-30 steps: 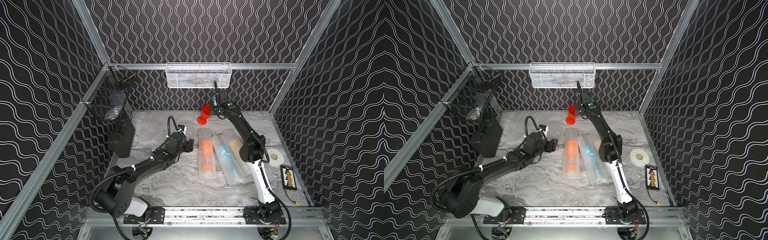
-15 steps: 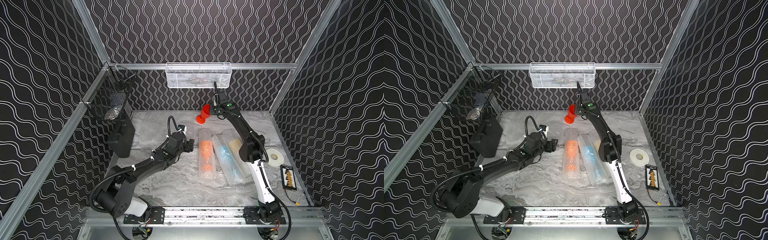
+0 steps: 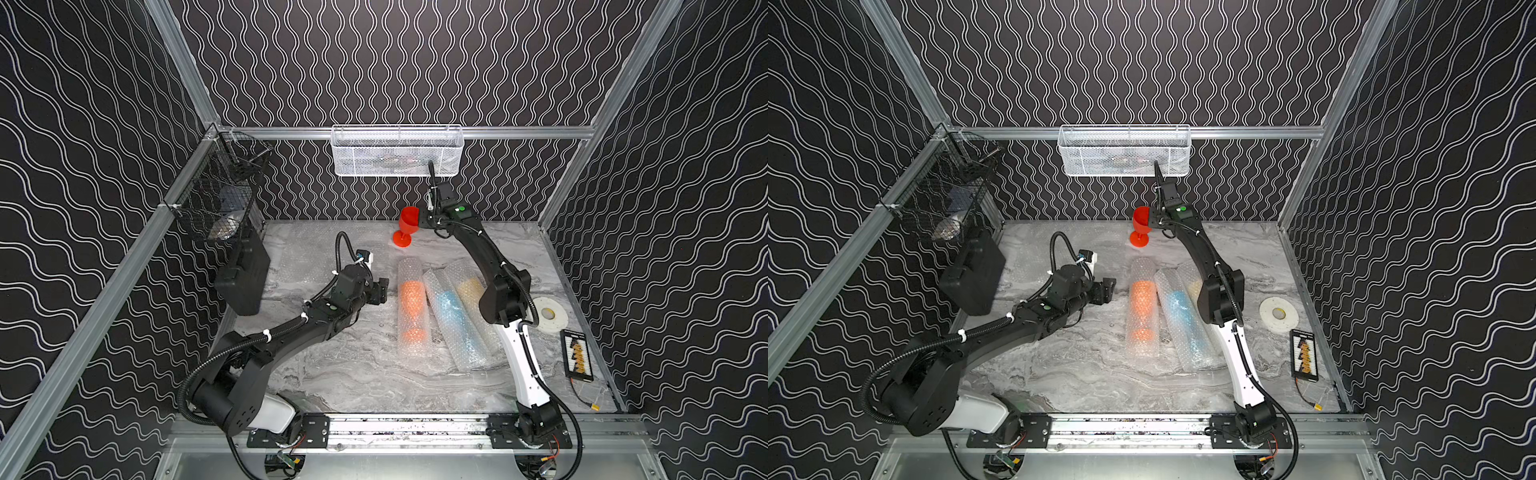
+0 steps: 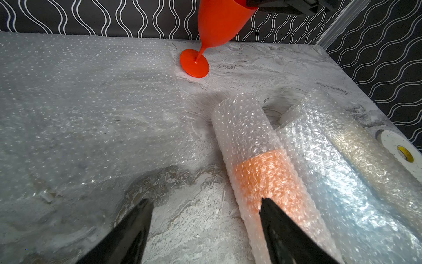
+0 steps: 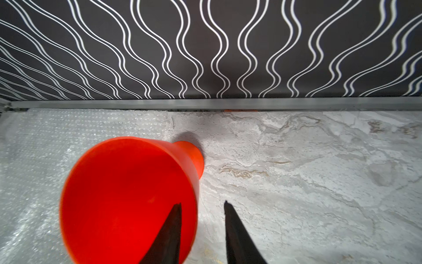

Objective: Unpack wine glasses from bubble wrap
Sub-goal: Place the wine glass at the center of the board, then move the bubble wrap to the center of the board.

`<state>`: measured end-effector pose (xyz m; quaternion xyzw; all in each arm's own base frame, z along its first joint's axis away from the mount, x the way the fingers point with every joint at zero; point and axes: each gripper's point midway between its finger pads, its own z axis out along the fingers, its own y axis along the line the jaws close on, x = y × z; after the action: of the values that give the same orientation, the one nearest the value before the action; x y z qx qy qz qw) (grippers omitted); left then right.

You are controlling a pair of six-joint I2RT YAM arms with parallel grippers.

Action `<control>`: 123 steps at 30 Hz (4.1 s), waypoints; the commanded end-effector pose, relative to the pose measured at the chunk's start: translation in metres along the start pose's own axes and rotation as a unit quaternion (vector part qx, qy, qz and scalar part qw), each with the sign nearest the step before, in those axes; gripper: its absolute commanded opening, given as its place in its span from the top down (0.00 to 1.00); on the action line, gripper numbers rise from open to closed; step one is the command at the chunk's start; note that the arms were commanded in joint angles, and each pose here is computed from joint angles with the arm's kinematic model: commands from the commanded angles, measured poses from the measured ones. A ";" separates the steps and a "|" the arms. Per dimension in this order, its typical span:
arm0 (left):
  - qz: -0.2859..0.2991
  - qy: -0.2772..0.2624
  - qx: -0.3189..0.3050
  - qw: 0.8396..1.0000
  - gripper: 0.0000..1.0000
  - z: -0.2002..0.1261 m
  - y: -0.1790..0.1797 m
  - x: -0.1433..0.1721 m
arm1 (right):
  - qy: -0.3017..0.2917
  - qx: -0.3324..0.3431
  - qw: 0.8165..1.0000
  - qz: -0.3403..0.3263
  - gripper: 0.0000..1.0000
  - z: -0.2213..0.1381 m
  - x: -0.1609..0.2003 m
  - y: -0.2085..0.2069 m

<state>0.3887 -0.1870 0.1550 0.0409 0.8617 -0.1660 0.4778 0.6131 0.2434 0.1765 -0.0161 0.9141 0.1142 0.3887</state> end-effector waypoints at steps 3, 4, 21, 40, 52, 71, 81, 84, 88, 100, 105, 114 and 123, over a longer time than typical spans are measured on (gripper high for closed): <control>0.000 -0.013 0.003 1.000 0.21 -0.001 -0.003 -0.009 | -0.038 -0.028 0.999 0.016 0.61 -0.014 -0.025 0.011; 0.000 -0.013 0.004 1.000 0.21 0.000 -0.003 -0.010 | -0.039 -0.032 0.999 0.018 0.61 -0.014 -0.025 0.013; -0.005 0.001 0.020 1.000 0.21 0.001 -0.009 -0.007 | -0.031 -0.056 0.998 0.023 0.57 -0.027 -0.026 0.020; -0.061 0.130 0.153 0.978 0.20 -0.006 -0.058 0.031 | 0.088 -0.136 0.986 0.046 0.53 -0.081 0.053 0.032; -0.008 0.238 0.156 0.959 0.24 -0.012 -0.092 0.084 | 0.114 -0.127 0.984 0.044 0.52 -0.102 0.107 0.013; 0.117 0.263 0.044 0.957 0.30 0.003 -0.109 0.088 | 0.124 -0.126 0.984 0.034 0.51 -0.106 0.126 0.007; 0.135 0.257 0.011 0.957 0.46 0.010 -0.116 0.094 | 0.136 -0.131 0.981 0.033 0.50 -0.109 0.132 0.007; 0.137 0.265 -0.001 0.954 0.55 0.011 -0.112 0.095 | 0.127 -0.132 0.983 0.033 0.50 -0.107 0.131 0.007; 0.133 0.265 0.000 0.955 0.60 0.012 -0.112 0.099 | 0.136 -0.135 0.981 0.030 0.50 -0.109 0.135 0.008; 0.117 0.262 0.015 0.958 0.93 0.011 -0.116 0.101 | 0.141 -0.135 0.980 0.030 0.50 -0.111 0.142 0.006; 0.107 0.258 0.026 0.960 1.00 0.005 -0.119 0.099 | 0.148 -0.138 0.979 0.033 0.50 -0.116 0.146 0.006; 0.059 0.227 0.045 0.971 1.00 -0.020 -0.113 0.093 | 0.146 -0.183 0.970 0.057 0.50 -0.142 0.152 0.017; 0.004 0.227 0.026 0.974 1.00 -0.046 -0.080 0.115 | 0.184 -0.233 0.953 0.059 0.50 -0.173 0.188 0.039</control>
<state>0.2705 -0.2640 0.1006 0.1298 0.9425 -0.1616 0.2622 0.3691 0.2435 0.1626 -0.0583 0.9244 0.3188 0.2009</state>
